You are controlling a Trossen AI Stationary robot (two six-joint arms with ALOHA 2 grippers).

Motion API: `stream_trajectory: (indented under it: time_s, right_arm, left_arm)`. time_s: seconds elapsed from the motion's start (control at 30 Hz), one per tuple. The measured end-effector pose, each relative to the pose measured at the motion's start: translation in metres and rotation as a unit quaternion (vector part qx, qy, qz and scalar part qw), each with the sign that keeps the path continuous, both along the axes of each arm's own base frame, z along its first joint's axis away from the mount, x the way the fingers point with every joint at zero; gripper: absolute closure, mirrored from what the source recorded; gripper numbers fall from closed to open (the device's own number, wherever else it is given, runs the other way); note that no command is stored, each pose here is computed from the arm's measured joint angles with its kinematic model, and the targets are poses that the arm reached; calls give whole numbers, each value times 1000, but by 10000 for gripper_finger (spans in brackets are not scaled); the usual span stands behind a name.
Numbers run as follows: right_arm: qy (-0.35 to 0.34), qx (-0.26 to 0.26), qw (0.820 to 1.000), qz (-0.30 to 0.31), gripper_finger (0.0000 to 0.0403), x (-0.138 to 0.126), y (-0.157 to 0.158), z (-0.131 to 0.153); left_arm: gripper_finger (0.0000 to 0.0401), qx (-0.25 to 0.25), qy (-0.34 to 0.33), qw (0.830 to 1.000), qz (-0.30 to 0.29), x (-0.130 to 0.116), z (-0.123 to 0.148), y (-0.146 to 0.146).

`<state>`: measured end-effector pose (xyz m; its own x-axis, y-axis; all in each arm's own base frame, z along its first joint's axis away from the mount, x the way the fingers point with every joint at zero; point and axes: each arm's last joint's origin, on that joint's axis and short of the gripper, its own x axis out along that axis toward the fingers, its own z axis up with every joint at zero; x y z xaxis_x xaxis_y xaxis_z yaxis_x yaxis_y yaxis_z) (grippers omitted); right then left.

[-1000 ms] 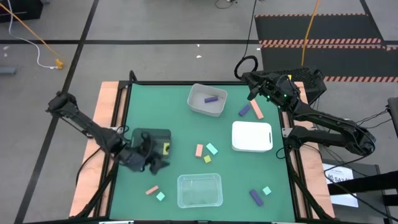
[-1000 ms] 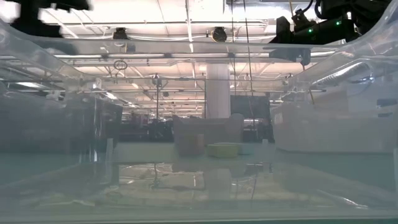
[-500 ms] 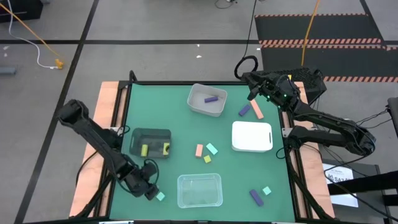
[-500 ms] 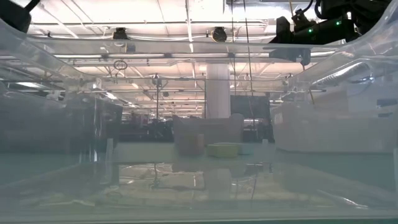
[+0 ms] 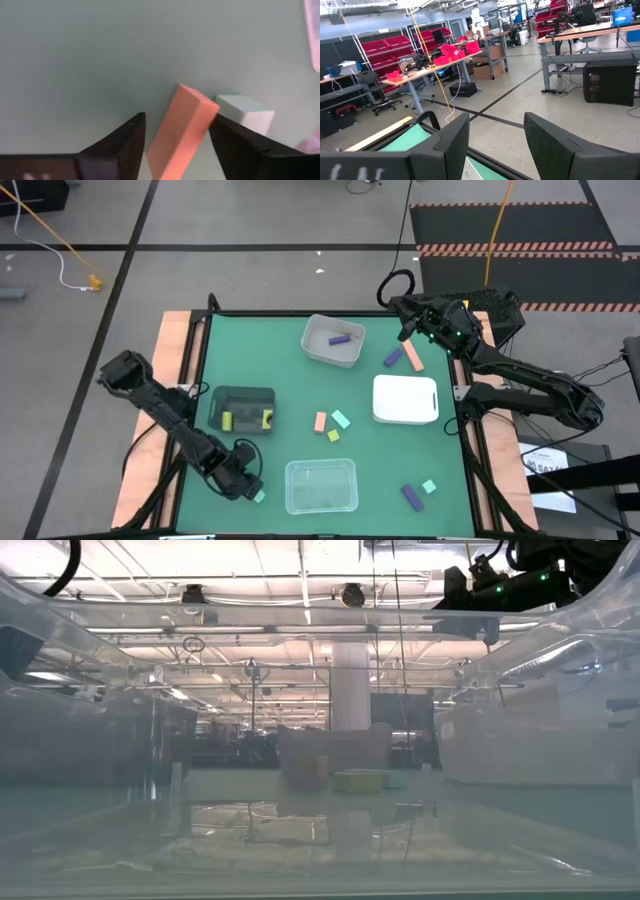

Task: Sort & place blocks by color
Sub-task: Put the left pink block into the white bin

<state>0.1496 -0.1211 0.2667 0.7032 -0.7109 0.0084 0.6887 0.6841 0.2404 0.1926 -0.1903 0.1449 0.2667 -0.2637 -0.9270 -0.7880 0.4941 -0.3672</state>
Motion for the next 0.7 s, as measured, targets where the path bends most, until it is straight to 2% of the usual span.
stream_trajectory:
  time_s: [0.27,0.5,0.7]
  right_arm:
    - [0,0,1000,0,222,0,0,0]
    - [0,0,1000,0,222,0,0,0]
    - [0,0,1000,0,222,0,0,0]
  left_arm:
    - [344,-6,-8,1000,1,3,1,1]
    - [341,-14,-36,999,5,8,5,1]
    - [341,-2,-73,997,26,6,20,8]
